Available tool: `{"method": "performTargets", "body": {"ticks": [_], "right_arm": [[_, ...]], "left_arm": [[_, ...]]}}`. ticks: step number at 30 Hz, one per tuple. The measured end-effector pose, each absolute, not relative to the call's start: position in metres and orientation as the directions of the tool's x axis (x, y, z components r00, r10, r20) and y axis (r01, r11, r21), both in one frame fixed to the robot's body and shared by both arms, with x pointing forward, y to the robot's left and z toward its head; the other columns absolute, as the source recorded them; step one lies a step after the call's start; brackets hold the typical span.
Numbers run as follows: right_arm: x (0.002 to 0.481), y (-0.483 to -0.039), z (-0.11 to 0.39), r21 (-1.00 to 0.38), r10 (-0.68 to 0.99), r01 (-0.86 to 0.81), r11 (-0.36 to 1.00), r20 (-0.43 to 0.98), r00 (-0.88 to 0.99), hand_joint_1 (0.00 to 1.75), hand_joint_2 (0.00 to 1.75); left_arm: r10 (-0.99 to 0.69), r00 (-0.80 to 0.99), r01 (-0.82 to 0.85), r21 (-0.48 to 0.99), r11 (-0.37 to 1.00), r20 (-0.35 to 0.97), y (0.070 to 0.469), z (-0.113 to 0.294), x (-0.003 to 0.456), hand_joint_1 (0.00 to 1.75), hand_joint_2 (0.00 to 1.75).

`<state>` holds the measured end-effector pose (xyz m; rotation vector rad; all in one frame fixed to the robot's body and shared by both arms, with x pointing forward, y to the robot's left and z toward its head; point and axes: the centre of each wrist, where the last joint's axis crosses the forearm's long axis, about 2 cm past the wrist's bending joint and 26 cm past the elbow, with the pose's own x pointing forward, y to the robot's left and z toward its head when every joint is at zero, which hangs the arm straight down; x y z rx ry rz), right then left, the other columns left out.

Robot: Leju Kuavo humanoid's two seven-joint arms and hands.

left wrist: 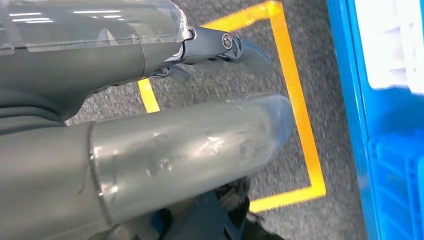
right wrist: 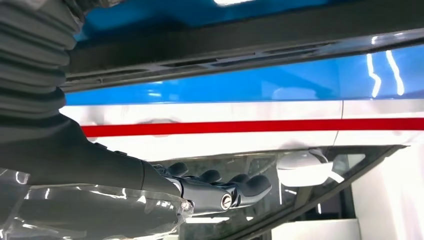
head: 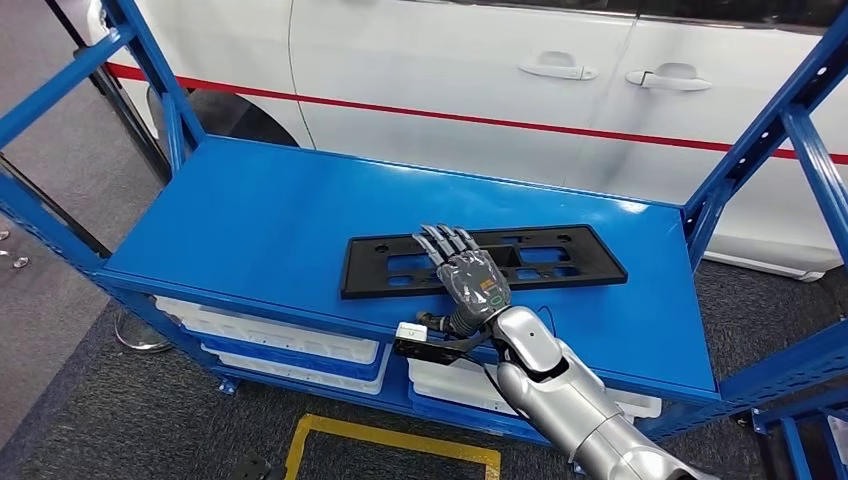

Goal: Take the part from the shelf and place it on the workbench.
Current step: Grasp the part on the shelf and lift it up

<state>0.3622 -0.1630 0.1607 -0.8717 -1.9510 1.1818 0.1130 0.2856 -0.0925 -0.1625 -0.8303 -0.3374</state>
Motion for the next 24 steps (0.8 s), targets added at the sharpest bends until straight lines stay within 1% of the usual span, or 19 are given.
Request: {"method": "performTargets", "body": {"ticks": [24], "right_arm": [[0.3643,-0.1648,0.159,-0.897,0.827,0.214,0.387,0.235,-0.51,0.0,1.75]], "left_arm": [[-0.24,0.629,0.361,-0.005,0.933,0.739,0.2878,-0.0944,0.1055,0.0,0.0]]}}
